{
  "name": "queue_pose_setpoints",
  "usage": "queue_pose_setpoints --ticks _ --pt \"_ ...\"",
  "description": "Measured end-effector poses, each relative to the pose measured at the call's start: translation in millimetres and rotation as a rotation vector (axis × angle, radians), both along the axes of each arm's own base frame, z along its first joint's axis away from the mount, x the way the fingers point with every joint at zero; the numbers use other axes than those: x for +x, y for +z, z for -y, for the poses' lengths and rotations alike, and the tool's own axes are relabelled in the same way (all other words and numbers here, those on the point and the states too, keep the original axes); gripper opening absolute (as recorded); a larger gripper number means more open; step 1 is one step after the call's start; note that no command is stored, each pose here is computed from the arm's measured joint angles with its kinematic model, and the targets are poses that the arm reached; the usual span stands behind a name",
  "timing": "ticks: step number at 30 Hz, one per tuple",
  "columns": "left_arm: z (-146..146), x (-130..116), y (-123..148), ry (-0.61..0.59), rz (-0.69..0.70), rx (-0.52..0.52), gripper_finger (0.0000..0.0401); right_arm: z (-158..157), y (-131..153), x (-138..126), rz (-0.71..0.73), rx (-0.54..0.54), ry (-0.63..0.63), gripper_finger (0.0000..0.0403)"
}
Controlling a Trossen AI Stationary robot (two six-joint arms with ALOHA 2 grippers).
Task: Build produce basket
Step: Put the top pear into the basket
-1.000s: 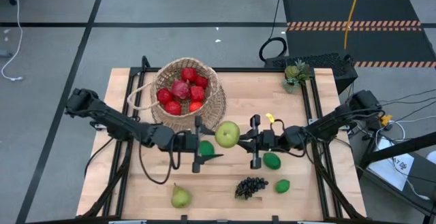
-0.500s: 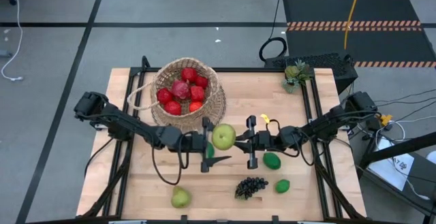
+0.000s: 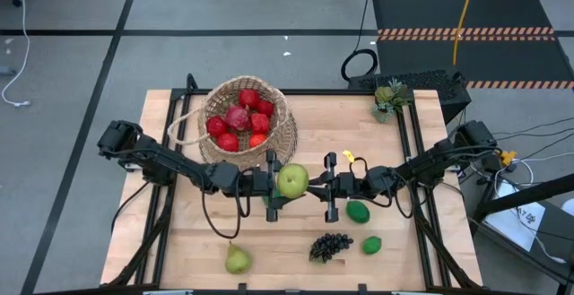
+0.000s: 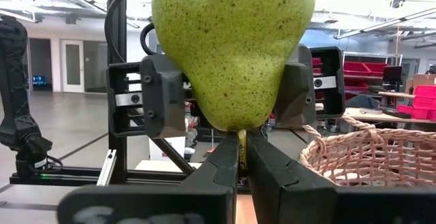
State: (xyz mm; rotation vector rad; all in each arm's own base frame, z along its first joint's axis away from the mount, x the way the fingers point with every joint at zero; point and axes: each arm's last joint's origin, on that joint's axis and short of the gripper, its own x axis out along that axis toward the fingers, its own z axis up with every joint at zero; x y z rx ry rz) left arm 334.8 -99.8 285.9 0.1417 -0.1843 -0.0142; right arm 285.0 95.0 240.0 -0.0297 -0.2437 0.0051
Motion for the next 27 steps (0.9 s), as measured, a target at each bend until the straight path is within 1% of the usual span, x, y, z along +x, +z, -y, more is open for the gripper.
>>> queue_pose_setpoints --ticks 4,7,10,14,18,23,27 --pt "0.2 0.1 -0.6 -0.005 -0.005 0.014 0.0220 0.0 0.1 0.0 0.001 0.000 0.000 0.0013" --pt "0.2 0.2 -1.1 -0.006 -0.011 0.016 0.0203 0.0 0.1 0.0 0.000 0.000 0.000 0.0013" --pt "0.2 0.2 -1.2 -0.008 -0.012 0.017 0.0203 0.0 0.1 0.1 0.000 0.000 0.000 0.0013" --pt "0.3 0.2 -1.3 -0.009 -0.013 0.017 0.0215 0.0 0.1 0.0 0.000 0.000 0.000 0.0013" --pt "0.4 0.2 -1.4 -0.009 -0.014 0.016 0.0207 0.1 0.1 0.0 0.000 0.001 -0.003 0.0018" --pt "0.5 0.2 -1.5 -0.014 -0.015 0.017 0.0198 0.2 0.2 0.0 0.000 0.000 -0.006 0.0050" --pt "0.7 0.2 -1.6 -0.017 -0.016 0.015 0.0210 -0.4 0.2 -0.2 -0.001 -0.002 -0.004 0.0100"
